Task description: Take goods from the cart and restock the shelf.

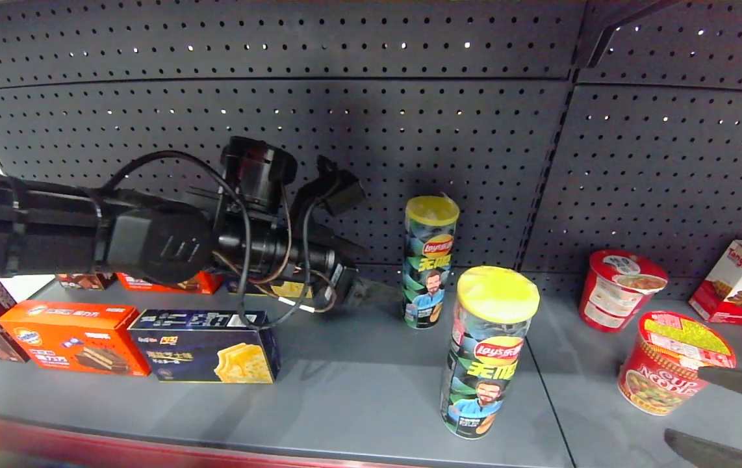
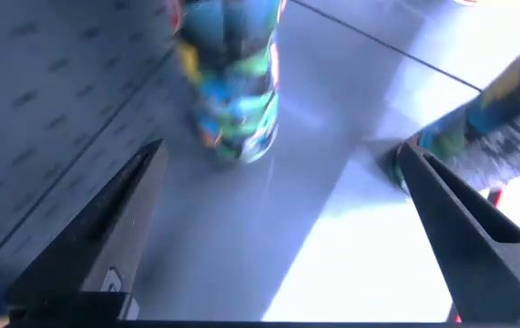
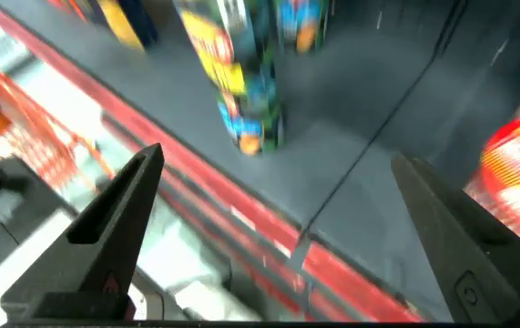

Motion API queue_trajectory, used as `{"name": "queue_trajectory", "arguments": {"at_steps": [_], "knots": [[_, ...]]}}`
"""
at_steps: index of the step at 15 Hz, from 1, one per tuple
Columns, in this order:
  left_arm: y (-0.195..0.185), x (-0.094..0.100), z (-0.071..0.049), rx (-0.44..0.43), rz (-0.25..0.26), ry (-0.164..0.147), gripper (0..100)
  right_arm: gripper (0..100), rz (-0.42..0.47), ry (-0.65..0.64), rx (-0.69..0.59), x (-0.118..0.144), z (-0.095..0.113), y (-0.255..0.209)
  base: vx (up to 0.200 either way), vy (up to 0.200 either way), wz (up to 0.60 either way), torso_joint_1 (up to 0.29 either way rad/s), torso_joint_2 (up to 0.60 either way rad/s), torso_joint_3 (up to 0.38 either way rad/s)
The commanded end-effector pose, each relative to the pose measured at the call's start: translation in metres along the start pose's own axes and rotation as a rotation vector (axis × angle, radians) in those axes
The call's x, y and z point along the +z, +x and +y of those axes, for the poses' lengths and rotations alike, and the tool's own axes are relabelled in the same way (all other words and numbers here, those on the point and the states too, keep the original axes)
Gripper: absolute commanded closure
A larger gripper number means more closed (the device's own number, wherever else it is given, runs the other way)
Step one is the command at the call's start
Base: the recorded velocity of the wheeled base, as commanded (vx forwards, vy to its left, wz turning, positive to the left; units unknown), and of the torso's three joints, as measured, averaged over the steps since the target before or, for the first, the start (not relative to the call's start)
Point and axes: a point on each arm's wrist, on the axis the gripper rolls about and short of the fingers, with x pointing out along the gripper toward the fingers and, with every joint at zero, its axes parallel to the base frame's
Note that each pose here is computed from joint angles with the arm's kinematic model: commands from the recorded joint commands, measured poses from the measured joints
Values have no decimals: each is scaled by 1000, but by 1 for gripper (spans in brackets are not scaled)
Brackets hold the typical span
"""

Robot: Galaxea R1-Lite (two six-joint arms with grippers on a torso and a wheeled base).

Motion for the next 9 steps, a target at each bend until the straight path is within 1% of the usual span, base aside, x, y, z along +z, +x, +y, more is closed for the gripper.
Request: {"name": "queue_trajectory", "arguments": {"at_steps": [1, 3, 4, 5, 6, 7, 8, 9], "knots": [[-45, 9, -7, 66, -50, 7, 0, 0, 117, 8, -67, -6, -4, 31, 0, 0, 0, 0, 0, 0], [-72, 11, -12, 118, -72, 8, 0, 0, 126, 21, -101, -2, -7, 54, 0, 0, 0, 0, 0, 0], [-77, 10, -13, 135, -72, 3, 0, 0, 129, 20, -107, -1, -8, 59, 0, 0, 0, 0, 0, 0], [-97, 4, -21, 193, -67, -9, 0, 0, 157, 20, -150, -4, -11, 76, 0, 0, 0, 0, 0, 0], [-106, 0, -28, 206, -66, -18, 0, 0, 177, 17, -172, -7, -12, 82, 0, 0, 0, 0, 0, 0], [-117, -6, -38, 224, -66, -38, 0, 0, 208, 12, -185, -11, -12, 90, 0, 0, 0, 0, 0, 0], [-123, -9, -42, 248, -65, -53, 0, 0, 223, 11, -187, -13, -12, 93, 0, 0, 0, 0, 0, 0], [-137, -14, -51, 314, -65, -71, 0, 0, 246, 6, -189, -16, -13, 97, 0, 0, 0, 0, 0, 0]]}}
